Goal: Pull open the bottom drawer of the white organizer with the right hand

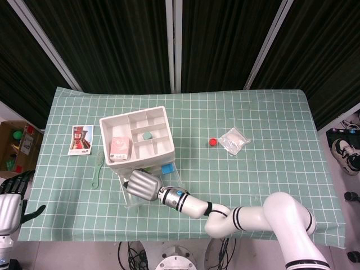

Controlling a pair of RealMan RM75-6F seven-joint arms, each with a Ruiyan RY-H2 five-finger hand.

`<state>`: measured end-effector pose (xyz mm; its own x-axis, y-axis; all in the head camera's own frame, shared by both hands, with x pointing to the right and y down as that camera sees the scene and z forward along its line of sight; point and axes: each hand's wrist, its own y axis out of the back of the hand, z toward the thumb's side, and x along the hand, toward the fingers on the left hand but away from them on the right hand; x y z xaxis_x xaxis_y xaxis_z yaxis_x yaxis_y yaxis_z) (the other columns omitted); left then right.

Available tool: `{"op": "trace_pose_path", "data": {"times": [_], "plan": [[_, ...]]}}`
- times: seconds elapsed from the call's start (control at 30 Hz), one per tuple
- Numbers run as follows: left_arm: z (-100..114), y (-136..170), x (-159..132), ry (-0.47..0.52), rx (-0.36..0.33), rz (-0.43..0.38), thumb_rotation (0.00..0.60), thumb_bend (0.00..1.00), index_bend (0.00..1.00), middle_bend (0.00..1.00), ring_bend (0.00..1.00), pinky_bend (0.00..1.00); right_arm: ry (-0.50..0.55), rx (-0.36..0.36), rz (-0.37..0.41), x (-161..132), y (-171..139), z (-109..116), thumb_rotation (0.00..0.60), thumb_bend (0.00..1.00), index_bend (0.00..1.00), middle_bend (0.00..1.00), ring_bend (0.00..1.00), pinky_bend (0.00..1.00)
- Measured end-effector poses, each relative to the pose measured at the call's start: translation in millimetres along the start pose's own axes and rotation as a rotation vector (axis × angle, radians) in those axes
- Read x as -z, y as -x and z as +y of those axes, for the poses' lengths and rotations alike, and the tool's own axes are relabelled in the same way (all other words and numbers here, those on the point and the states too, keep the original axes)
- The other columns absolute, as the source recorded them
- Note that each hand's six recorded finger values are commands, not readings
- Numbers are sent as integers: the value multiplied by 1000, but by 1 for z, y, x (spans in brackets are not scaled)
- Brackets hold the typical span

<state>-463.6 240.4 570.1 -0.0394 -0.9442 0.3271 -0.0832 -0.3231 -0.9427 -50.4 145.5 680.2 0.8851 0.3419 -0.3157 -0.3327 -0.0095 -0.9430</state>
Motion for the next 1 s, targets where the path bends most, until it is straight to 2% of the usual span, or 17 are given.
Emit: {"op": "trace_pose_path", "data": {"times": [0.2, 0.37, 0.53, 0.67, 0.77, 0.87, 1.0], "plan": [[0, 0, 1, 1, -1, 1, 600, 103, 134, 162, 158, 186, 2, 16, -9, 2, -2, 2, 600, 361, 642, 943, 936, 1000], [2, -1, -1, -3, -6, -7, 600, 104, 134, 162, 157, 186, 25, 60, -23, 7, -10, 15, 600, 363, 648, 942, 939, 1000], [6, -3, -4, -3, -15, -22, 600, 104, 134, 162, 158, 186, 66, 137, -63, 23, -32, 38, 600, 364, 647, 943, 943, 1000], [6, -2, -7, -6, -13, -28, 600, 104, 134, 162, 158, 186, 118, 193, -113, 40, -66, 52, 600, 364, 646, 943, 943, 1000], [7, -3, -9, -8, -15, -33, 600, 104, 134, 162, 158, 186, 169, 211, -145, 52, -104, 52, 600, 365, 645, 942, 944, 1000], [9, -3, -13, -7, -18, -39, 600, 104, 134, 162, 158, 186, 198, 196, -154, 55, -142, 41, 600, 365, 644, 943, 944, 1000], [10, -3, -19, -7, -18, -49, 600, 104, 134, 162, 158, 186, 262, 140, -138, 41, -183, 15, 600, 365, 641, 942, 944, 1000]]}}
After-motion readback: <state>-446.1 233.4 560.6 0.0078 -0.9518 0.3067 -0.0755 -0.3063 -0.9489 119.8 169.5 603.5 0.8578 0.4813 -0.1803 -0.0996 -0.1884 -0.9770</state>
